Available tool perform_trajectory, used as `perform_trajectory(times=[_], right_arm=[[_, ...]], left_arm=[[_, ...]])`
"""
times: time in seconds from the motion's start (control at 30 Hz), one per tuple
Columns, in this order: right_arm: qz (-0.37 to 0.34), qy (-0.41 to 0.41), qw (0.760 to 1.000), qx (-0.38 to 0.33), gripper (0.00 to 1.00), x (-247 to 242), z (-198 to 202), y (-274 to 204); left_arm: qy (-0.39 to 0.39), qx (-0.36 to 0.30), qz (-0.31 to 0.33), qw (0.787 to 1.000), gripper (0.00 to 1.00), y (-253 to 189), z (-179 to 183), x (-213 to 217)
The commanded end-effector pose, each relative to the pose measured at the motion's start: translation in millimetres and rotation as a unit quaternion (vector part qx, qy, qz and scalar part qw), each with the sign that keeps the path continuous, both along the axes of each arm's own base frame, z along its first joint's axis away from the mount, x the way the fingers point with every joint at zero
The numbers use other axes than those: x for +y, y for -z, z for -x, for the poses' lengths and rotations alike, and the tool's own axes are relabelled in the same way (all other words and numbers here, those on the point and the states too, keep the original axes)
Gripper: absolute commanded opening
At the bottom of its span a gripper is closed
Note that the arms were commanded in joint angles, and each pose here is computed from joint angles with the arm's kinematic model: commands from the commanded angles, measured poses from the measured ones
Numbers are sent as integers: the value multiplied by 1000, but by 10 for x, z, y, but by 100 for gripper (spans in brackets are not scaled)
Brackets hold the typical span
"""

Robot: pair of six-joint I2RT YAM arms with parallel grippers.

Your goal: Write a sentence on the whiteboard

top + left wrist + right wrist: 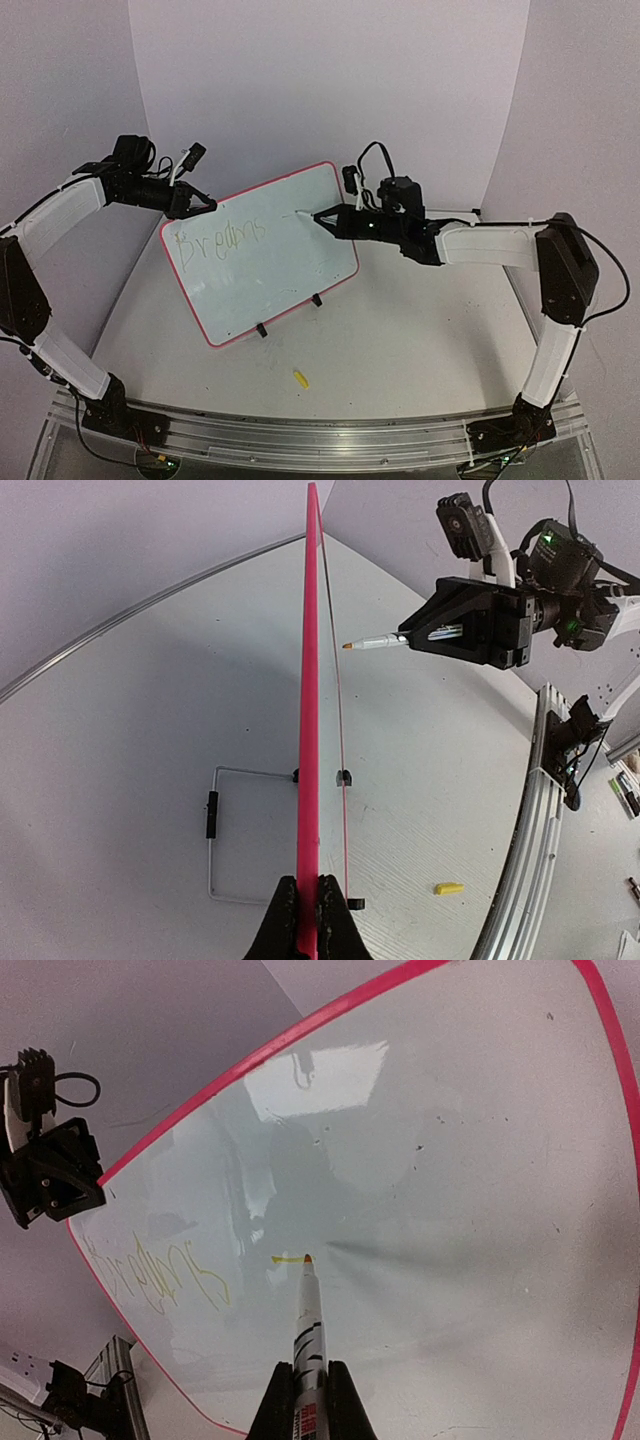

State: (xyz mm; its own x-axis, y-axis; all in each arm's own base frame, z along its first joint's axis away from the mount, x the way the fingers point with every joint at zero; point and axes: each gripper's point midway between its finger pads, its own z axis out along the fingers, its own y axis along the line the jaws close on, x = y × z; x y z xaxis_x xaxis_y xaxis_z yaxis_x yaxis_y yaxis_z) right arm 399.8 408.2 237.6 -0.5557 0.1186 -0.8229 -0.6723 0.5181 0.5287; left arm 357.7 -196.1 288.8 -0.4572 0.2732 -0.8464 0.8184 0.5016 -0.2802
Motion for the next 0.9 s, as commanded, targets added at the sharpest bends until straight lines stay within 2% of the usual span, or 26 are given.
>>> perform_trajectory(times=[0.0, 0.37, 0.87], right_arm=[[-41, -15, 998, -52, 0, -16, 58, -523], [-46, -35, 997, -45, 0, 178, -60, -482], [-26, -24, 999, -12, 0, 200, -126, -164]], left_arm=[[21, 37, -11, 999, 0, 252, 103, -64], [22, 40, -10, 999, 0, 267, 100, -69], [23, 37, -9, 999, 0, 246, 104, -70]])
